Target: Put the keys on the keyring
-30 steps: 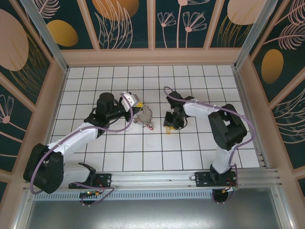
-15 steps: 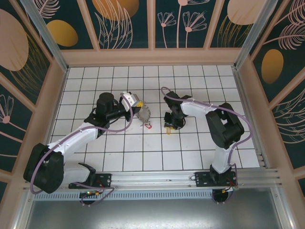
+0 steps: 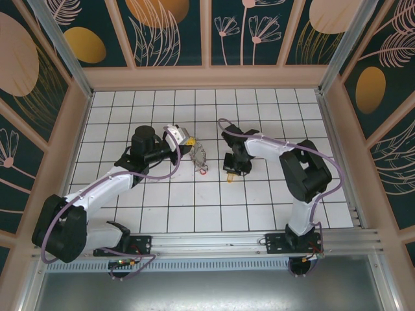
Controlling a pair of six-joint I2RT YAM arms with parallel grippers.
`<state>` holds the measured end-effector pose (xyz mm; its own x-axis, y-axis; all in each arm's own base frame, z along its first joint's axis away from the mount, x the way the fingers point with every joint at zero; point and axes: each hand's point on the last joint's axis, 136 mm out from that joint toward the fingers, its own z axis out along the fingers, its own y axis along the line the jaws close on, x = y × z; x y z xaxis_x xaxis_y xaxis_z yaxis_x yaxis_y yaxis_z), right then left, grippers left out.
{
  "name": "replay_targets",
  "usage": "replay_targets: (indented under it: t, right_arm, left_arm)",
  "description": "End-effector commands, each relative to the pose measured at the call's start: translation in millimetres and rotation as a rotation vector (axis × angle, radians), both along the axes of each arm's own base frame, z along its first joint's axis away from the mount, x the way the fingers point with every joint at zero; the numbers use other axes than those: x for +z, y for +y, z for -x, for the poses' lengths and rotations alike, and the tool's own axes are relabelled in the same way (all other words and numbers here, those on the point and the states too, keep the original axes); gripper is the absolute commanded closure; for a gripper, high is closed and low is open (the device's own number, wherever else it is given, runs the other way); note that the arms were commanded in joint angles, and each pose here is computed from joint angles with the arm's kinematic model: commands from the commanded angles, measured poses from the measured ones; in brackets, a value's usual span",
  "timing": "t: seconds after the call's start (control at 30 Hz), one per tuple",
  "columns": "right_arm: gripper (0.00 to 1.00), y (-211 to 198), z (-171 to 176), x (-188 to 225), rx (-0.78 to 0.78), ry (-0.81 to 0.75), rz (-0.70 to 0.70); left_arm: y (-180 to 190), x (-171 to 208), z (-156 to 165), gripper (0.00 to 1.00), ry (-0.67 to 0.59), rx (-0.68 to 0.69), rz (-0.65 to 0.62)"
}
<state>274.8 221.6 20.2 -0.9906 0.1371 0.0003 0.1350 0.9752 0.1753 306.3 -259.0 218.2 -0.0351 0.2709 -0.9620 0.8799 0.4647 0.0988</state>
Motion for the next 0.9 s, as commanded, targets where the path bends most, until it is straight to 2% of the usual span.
replay_targets:
  t: [0.0, 0.13, 0.23, 0.37, 0.47, 0.53, 0.67, 0.87]
  right_arm:
    - [1.00, -6, -2, 11, 0.007, -0.040, 0.054]
    - [1.00, -2, -12, 33, 0.047, -0.152, 0.014]
    - [1.00, 4, -27, 72, 0.164, -0.343, -0.042]
    - [1.00, 27, -31, 139, 0.547, -0.637, -0.140]
    - [1.00, 36, -6, 174, 0.915, -0.841, -0.199]
    - [1.00, 34, 5, 187, 1.062, -0.932, -0.201]
    - [1.00, 33, 8, 206, 1.145, -0.969, -0.298]
    - [1.00, 41, 19, 218, 1.238, -1.012, -0.425]
  left_arm:
    - [-2, 10, -1, 1.00, -0.030, -0.016, 0.040]
    - [-2, 11, -1, 1.00, -0.038, -0.019, 0.039]
    - [-4, 14, -2, 1.00, -0.058, -0.032, 0.035]
    - [-10, 19, -7, 1.00, -0.082, -0.051, 0.021]
    - [-14, 22, -4, 1.00, -0.133, -0.079, 0.003]
    - [-18, 25, -1, 1.00, -0.185, -0.102, -0.014]
    - [-28, 42, 4, 1.00, -0.258, -0.136, 0.002]
    - [-49, 50, 15, 1.00, -0.289, -0.221, 0.030]
